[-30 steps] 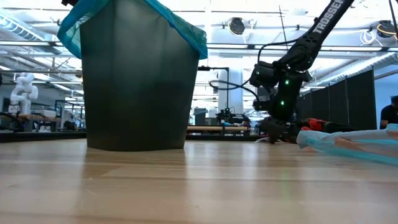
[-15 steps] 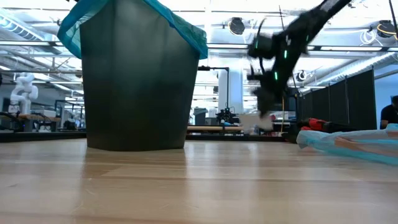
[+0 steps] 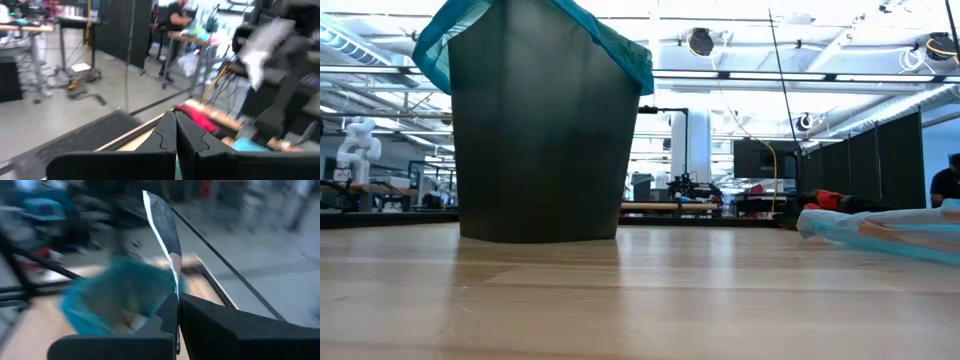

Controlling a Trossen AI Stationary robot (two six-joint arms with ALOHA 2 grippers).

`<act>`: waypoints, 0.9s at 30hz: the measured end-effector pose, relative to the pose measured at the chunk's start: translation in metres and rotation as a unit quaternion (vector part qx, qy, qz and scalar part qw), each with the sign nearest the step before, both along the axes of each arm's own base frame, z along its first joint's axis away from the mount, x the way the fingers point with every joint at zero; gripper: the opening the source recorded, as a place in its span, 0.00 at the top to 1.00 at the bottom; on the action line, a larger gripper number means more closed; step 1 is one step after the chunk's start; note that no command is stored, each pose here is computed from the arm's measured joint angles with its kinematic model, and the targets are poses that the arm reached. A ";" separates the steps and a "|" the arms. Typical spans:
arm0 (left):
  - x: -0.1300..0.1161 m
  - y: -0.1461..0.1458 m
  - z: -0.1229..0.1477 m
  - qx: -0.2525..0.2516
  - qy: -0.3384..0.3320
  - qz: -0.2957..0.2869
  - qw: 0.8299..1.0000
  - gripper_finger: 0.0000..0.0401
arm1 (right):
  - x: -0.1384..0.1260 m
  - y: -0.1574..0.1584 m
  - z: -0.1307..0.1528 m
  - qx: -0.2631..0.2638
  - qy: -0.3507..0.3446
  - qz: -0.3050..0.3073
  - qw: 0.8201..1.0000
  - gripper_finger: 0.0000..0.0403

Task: Place trash/remove bag and relplace
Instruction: Put the black paper into the trash bin, then close the blue trash bag in the trash bin

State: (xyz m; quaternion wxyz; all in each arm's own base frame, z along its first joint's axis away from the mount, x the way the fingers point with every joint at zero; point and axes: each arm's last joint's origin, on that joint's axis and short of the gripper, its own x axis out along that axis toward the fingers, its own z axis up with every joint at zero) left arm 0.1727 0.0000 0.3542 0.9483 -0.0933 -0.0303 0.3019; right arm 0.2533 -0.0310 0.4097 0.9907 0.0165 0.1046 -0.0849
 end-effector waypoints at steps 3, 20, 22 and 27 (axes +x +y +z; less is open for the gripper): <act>-0.001 0.000 0.010 -0.003 -0.031 -0.013 0.999 1.00 | 0.023 0.019 0.007 -0.019 -0.009 0.043 0.999 1.00; -0.003 -0.001 0.019 -0.043 -0.070 -0.025 0.996 1.00 | 0.145 0.022 -0.055 -0.008 0.119 0.051 0.992 0.79; -0.003 -0.001 0.019 -0.042 -0.069 -0.026 0.996 1.00 | 0.151 0.021 -0.059 -0.009 0.111 0.051 0.993 0.69; -0.002 -0.002 0.019 -0.006 -0.046 -0.052 0.998 1.00 | 0.154 0.018 -0.054 -0.069 0.087 0.063 0.992 0.47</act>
